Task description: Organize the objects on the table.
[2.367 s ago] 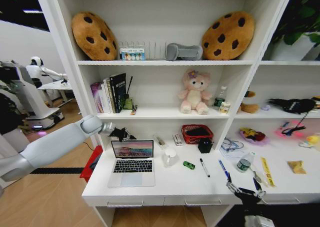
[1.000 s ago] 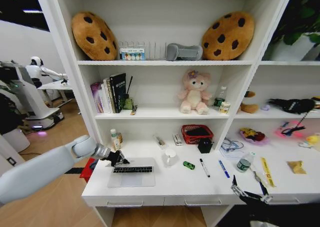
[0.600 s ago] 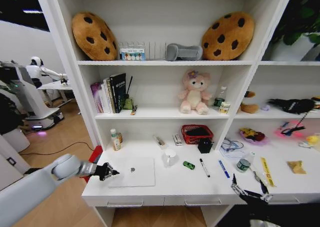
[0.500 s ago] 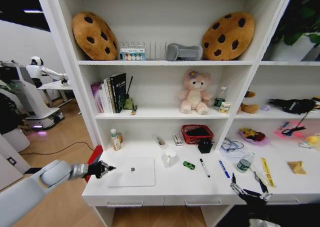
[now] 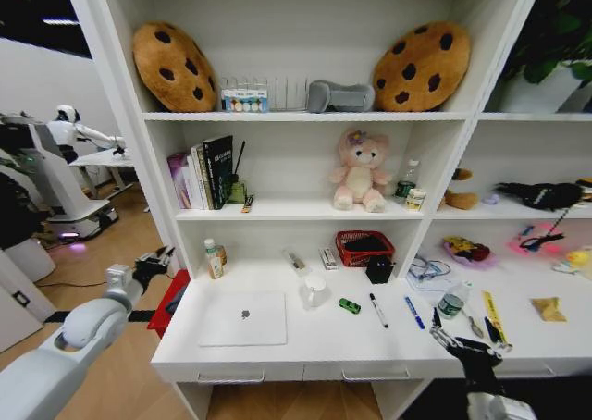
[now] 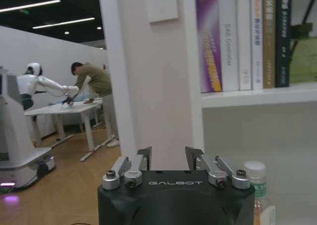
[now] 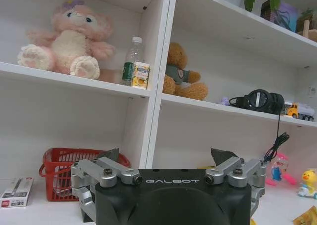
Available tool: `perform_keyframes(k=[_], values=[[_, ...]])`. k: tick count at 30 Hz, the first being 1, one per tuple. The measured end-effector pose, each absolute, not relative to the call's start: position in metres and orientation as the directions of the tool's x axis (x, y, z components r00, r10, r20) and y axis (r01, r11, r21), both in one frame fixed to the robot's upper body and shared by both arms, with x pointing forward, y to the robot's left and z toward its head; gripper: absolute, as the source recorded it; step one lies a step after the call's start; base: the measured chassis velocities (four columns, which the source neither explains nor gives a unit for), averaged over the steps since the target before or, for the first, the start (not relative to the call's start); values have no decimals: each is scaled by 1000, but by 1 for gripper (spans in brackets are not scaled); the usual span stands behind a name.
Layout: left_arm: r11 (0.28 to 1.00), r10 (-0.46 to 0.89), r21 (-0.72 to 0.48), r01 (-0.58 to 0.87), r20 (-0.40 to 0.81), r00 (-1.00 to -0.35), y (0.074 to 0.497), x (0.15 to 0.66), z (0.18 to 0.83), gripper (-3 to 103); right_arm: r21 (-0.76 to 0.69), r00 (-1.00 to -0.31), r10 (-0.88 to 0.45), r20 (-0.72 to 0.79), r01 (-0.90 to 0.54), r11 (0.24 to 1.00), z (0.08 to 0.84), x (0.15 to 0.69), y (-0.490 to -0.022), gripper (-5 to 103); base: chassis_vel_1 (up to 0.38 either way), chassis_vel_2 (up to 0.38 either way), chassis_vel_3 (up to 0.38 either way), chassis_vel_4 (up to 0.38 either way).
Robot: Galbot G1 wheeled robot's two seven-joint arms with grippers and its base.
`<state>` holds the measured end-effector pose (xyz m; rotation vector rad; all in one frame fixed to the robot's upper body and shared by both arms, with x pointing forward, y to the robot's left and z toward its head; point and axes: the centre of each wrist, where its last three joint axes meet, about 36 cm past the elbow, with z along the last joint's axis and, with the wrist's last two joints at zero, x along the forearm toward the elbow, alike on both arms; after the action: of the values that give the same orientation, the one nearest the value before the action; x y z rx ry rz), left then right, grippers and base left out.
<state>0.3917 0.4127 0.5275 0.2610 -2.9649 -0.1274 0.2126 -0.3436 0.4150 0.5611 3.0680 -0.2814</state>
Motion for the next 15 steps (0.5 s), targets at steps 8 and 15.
perform_keyframes(k=[8, 15], values=[[965, -261, 54, -256, 113, -959, 424, 331, 555, 64, -151, -952, 305, 10, 300, 942, 424, 223, -342, 100, 0, 0, 0, 0], [963, -267, 53, -263, 92, -959, 394, 264, 578, 96, -133, -960, 276, 42, 268, 954, 421, 223, -330, 100, 0, 0, 0, 0]])
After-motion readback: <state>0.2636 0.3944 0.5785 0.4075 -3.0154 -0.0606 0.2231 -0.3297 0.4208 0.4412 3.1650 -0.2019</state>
